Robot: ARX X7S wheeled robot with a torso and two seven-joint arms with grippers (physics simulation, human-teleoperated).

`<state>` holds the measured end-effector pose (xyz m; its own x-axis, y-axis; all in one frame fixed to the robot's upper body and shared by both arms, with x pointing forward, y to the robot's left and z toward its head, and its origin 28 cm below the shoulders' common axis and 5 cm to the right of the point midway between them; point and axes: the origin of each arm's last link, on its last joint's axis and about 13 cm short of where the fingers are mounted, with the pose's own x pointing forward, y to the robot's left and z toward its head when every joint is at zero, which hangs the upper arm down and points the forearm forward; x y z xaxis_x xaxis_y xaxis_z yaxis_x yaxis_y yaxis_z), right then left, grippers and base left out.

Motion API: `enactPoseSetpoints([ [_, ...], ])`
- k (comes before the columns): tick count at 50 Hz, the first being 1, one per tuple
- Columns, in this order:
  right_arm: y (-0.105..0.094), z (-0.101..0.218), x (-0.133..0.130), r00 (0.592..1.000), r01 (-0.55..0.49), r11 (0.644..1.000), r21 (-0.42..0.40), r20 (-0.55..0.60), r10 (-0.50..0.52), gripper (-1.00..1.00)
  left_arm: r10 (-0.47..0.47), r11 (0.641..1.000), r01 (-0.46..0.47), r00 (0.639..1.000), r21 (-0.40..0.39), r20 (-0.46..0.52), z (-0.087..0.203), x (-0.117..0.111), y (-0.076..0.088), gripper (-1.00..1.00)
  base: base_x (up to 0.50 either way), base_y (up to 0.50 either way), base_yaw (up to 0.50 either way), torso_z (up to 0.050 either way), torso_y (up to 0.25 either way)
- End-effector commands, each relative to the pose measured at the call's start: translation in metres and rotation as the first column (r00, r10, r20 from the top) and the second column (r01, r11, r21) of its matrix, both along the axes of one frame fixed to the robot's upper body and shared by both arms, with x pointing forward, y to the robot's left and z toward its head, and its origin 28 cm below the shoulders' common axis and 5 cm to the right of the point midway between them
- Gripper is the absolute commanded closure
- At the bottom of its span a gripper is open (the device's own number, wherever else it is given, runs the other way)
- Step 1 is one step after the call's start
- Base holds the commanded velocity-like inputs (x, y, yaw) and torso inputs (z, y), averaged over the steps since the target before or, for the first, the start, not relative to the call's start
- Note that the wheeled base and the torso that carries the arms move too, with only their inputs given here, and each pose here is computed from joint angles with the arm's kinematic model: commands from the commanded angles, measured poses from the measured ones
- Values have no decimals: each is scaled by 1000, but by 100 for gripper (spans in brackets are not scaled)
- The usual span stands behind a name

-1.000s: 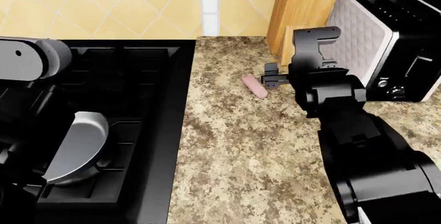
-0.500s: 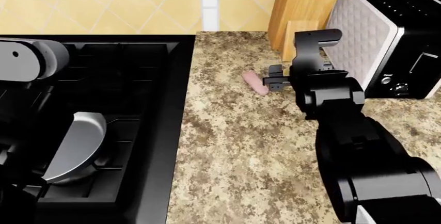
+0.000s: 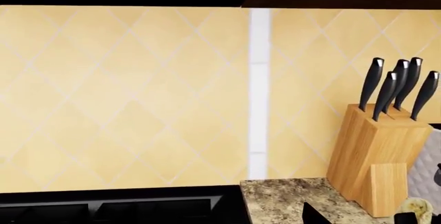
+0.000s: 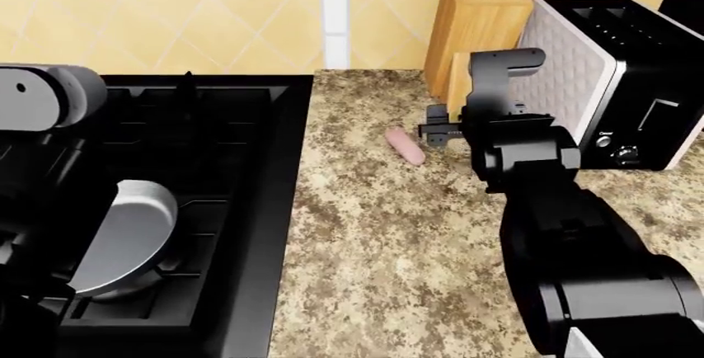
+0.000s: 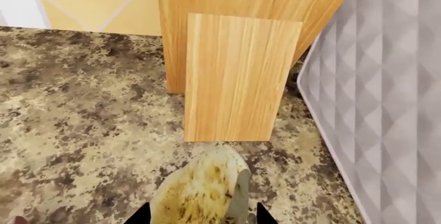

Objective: Place both pans onto different burners. Then place the mushroom and the pork loin on different pans.

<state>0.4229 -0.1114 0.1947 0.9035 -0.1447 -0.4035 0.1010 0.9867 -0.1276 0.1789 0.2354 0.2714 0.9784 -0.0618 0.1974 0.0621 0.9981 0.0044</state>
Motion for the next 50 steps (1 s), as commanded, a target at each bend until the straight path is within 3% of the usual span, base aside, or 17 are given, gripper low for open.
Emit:
enactPoseSetpoints([
  [1,0,2,1,1000,-25,1000,-15,16,26,100,2,1000,-2,1000,3,-1,-1,1,0,-100,0,0,0,0,0],
  [8,-1,11,-18,997,-53,998,-18,60,54,100,10,1000,-10,1000,5,-10,-3,1,0,-100,0,0,0,0,0],
  [23,-3,64,-133,929,-192,977,-89,305,210,100,-1,995,9,996,98,-91,-12,14,-9,-100,0,0,0,0,0],
  [32,-9,71,-170,905,-207,970,-127,351,239,100,-53,987,76,985,138,-166,-3,48,-32,-100,0,0,0,0,0],
  [38,-9,78,-198,885,-228,962,-150,380,269,100,-120,986,143,968,90,-219,16,73,-54,-100,0,0,0,0,0],
  [50,-14,82,-213,876,-208,965,-162,408,258,100,-151,980,183,941,81,-304,13,120,-97,-100,0,0,0,0,0],
])
